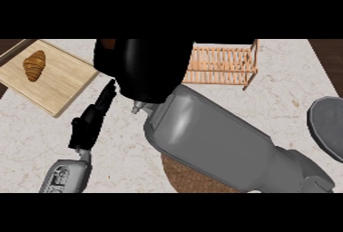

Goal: Pick the cupcake from the placemat and place it in the tiered shelf

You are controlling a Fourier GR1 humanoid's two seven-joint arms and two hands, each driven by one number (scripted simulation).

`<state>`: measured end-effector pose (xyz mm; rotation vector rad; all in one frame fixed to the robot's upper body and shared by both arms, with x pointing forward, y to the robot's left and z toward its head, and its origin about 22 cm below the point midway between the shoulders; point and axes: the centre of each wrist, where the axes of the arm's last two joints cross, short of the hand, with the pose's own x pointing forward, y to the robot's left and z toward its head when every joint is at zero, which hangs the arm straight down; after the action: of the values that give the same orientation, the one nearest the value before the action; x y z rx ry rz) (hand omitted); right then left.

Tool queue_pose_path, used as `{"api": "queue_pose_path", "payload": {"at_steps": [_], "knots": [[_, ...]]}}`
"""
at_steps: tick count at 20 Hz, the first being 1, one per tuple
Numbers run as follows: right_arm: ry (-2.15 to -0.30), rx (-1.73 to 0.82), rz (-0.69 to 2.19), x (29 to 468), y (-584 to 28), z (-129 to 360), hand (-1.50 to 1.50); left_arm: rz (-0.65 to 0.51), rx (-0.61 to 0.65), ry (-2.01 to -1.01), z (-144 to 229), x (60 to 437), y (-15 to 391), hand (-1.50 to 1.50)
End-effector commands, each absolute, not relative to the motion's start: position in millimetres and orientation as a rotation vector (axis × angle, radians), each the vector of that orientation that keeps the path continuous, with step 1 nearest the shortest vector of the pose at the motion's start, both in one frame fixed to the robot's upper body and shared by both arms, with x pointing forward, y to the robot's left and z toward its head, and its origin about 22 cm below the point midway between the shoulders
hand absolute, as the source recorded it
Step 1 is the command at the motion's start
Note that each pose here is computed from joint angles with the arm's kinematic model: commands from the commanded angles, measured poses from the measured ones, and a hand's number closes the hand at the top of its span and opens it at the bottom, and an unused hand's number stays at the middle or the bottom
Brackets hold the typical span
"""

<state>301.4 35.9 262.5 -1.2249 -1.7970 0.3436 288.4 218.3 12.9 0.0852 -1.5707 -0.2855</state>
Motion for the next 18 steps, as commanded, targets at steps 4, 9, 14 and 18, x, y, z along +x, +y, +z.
{"api": "queue_pose_path", "payload": {"at_steps": [4, 9, 14, 18], "knots": [[-1.625, -1.304, 0.148, 305.7, 47.7, 301.0, 1.5, -0.265, 0.104, -1.579, 10.1, 292.7, 207.9, 0.0], [-1.608, -1.353, 0.158, 328.5, 45.9, 311.6, 1.5, -0.28, 0.101, -1.565, 14.5, 279.5, 221.0, 0.0], [-1.604, -1.465, 0.19, 346.7, 37.8, 288.8, 1.5, -0.256, 0.12, -1.59, 17.1, 284.4, 231.3, 0.0], [-1.583, -1.483, 0.225, 371.7, 30.1, 294.6, 1.5, -0.275, 0.083, -1.568, 19.8, 295.0, 210.1, 0.0]]}}
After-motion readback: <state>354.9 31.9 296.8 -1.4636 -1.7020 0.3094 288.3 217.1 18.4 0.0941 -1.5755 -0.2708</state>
